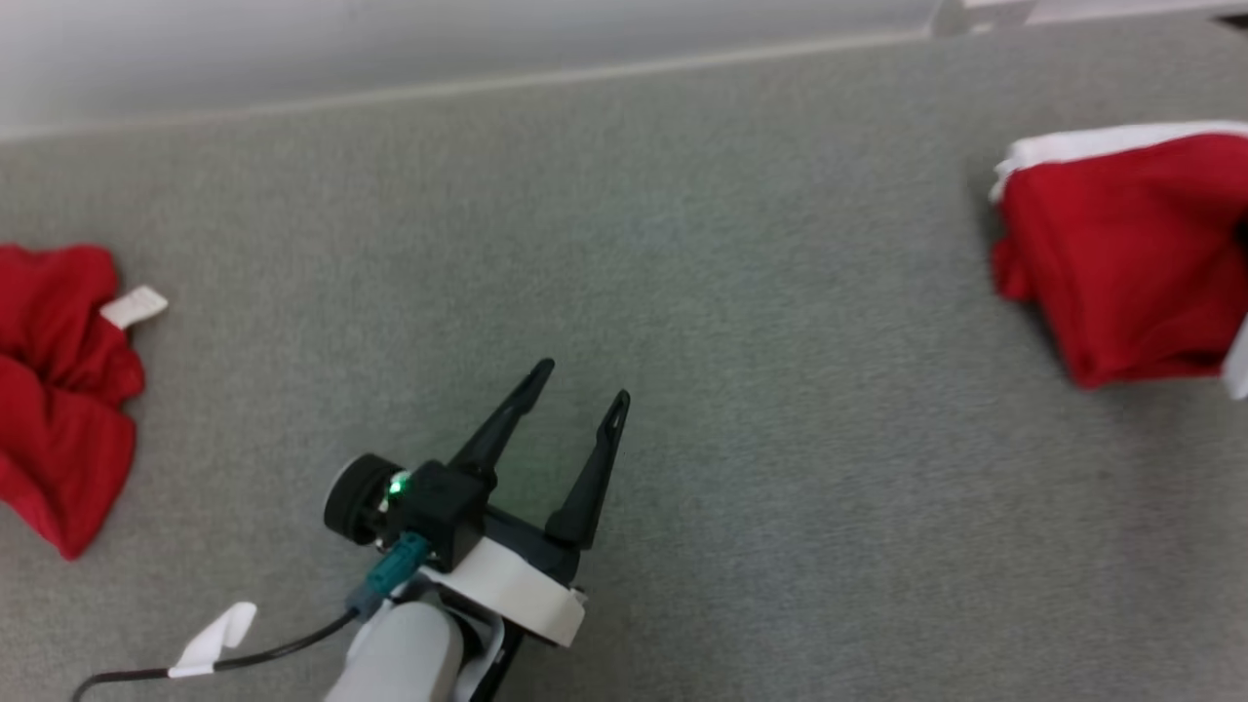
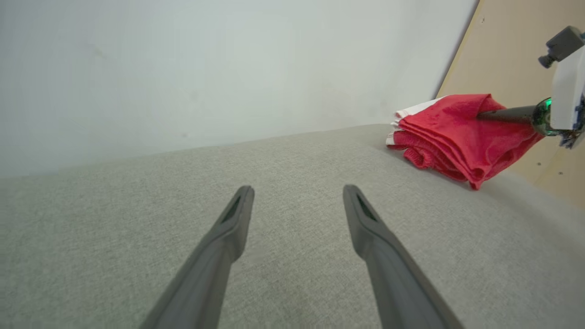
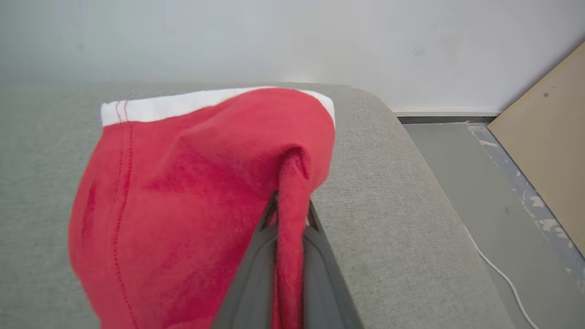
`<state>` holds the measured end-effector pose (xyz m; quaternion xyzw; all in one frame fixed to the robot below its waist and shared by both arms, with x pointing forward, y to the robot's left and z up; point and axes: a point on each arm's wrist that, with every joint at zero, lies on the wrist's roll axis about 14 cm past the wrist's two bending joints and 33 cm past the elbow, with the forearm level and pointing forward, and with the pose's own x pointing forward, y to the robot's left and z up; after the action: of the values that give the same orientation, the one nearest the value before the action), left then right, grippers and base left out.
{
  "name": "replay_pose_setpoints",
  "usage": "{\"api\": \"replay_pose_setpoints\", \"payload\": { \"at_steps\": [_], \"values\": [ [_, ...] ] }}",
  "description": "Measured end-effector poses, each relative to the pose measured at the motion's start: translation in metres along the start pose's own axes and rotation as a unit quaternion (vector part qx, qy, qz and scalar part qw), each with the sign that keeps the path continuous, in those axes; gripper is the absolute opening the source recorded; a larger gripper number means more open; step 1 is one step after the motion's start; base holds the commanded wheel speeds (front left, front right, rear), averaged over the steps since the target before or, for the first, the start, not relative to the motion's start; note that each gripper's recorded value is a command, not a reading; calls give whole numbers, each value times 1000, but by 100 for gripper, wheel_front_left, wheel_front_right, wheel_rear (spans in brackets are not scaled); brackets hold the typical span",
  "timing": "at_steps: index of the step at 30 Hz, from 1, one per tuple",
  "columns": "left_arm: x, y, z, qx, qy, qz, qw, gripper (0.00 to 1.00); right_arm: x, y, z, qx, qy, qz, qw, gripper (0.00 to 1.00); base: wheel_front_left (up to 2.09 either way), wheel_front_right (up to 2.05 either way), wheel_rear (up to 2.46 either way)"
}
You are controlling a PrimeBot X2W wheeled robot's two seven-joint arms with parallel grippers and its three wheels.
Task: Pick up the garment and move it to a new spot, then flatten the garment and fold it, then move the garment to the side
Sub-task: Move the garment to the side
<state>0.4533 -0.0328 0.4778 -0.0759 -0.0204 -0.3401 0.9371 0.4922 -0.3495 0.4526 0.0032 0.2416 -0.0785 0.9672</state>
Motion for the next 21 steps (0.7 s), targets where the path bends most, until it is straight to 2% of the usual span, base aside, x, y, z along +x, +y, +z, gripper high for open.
{"api": "replay_pose_setpoints", "payload": {
  "at_steps": [9, 10, 11, 12, 13, 21],
  "values": [
    [-8, 40, -39, -10, 36, 40, 999, 100, 47, -50, 1, -115, 32, -63, 991, 0, 0, 0, 0],
    [-9, 42, -40, -9, 37, 44, 998, 100, 50, -51, 1, -119, 32, -67, 990, 11, 0, 0, 0],
    [-9, 45, -40, -8, 37, 47, 998, 100, 54, -50, 1, -121, 32, -68, 990, 36, 0, 0, 0],
    [-10, 47, -40, -8, 37, 50, 998, 100, 56, -50, -1, -120, 35, -70, 990, 75, 0, 0, 0],
    [-11, 49, -40, -7, 38, 53, 998, 100, 58, -48, -4, -115, 38, -71, 990, 100, 0, 0, 0],
    [-13, 47, -22, 0, 22, 58, 998, 100, 46, -55, 20, -126, -8, -83, 988, 100, 0, 0, 0]
  ]
}}
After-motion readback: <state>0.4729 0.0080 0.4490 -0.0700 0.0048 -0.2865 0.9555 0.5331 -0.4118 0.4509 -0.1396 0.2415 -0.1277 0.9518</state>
